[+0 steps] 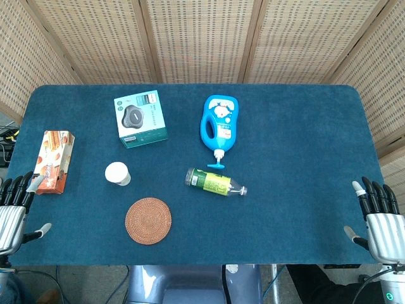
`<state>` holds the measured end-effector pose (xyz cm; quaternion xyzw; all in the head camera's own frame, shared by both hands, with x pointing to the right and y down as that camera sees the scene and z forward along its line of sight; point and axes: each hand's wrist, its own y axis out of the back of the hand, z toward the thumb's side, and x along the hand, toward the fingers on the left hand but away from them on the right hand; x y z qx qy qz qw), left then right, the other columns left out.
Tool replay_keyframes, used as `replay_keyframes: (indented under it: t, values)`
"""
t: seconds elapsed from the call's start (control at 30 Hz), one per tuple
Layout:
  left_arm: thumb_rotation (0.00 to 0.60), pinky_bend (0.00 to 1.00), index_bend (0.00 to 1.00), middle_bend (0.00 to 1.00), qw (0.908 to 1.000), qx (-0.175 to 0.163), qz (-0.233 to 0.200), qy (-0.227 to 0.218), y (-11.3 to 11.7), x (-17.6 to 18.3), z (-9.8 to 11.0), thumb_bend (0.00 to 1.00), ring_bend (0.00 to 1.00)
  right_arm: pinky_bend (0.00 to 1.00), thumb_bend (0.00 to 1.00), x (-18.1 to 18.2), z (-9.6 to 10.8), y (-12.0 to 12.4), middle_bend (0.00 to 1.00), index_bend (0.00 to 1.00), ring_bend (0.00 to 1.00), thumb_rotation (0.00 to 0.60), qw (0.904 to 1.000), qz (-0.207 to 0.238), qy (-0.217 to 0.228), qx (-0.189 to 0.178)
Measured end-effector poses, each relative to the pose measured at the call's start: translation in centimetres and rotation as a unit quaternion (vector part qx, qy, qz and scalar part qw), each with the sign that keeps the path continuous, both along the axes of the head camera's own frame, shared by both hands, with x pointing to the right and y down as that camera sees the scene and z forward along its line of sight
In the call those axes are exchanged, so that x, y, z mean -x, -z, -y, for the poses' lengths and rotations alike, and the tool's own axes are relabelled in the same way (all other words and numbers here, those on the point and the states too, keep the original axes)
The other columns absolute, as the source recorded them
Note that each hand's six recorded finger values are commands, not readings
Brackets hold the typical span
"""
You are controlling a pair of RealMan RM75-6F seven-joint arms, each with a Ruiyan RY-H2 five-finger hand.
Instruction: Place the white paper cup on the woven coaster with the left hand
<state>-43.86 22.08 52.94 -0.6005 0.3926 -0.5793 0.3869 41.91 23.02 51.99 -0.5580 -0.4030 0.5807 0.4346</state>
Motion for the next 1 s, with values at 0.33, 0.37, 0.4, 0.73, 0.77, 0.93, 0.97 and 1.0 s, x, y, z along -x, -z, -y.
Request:
replay_keyframes:
  t: [0.33,0.37,0.4,0.73,0.77,0.93,0.97,1.0]
  values:
    - [0.600,0.00,0.00,0.00,1.0000,0.004,0.004,-0.001,-0.3,0.0,0.1,0.00,0.00,0.00,0.00,0.0,-0.1,0.1,0.00,0.00,0.00,0.600,1.0000,0.002,-0.003,0.002]
    - [0.600,0.00,0.00,0.00,1.0000,0.005,0.005,-0.002,-0.4,-0.1,0.2,0.00,0.00,0.00,0.00,0.0,-0.1,0.1,0.00,0.00,0.00,0.600,1.0000,0.003,-0.004,0.002]
    - [0.600,0.00,0.00,0.00,1.0000,0.005,0.005,-0.005,-0.6,-0.2,0.3,0.00,0.00,0.00,0.00,0.0,-0.1,0.2,0.00,0.00,0.00,0.600,1.0000,0.005,-0.005,0.002]
    - [0.600,0.00,0.00,0.00,0.9962,0.041,0.002,-0.077,-4.4,-3.4,4.8,0.00,0.00,0.00,0.00,-0.7,0.4,0.6,0.00,0.00,0.00,0.600,0.9997,0.012,-0.021,-0.002]
    - [0.600,0.00,0.00,0.00,0.9945,0.049,0.002,-0.092,-5.1,-4.1,5.6,0.00,0.00,0.00,0.00,-0.8,0.5,0.6,0.00,0.00,0.00,0.600,0.9997,0.012,-0.023,-0.001]
    - [0.600,0.00,0.00,0.00,0.9858,0.075,0.009,-0.150,-9.0,-6.6,8.9,0.00,0.00,0.00,0.00,-1.1,0.6,0.3,0.00,0.01,0.00,0.600,0.9995,0.009,-0.029,0.004]
    - [0.600,0.00,0.00,0.00,0.9846,0.080,0.009,-0.155,-9.7,-7.0,9.4,0.00,0.00,0.00,0.00,-1.2,0.6,0.2,0.00,0.01,0.00,0.600,0.9995,0.008,-0.030,0.005]
    - [0.600,0.00,0.00,0.00,0.9833,0.086,0.009,-0.160,-10.5,-7.3,9.8,0.00,0.00,0.00,0.00,-1.2,0.6,0.1,0.00,0.01,0.00,0.600,0.9995,0.007,-0.031,0.006]
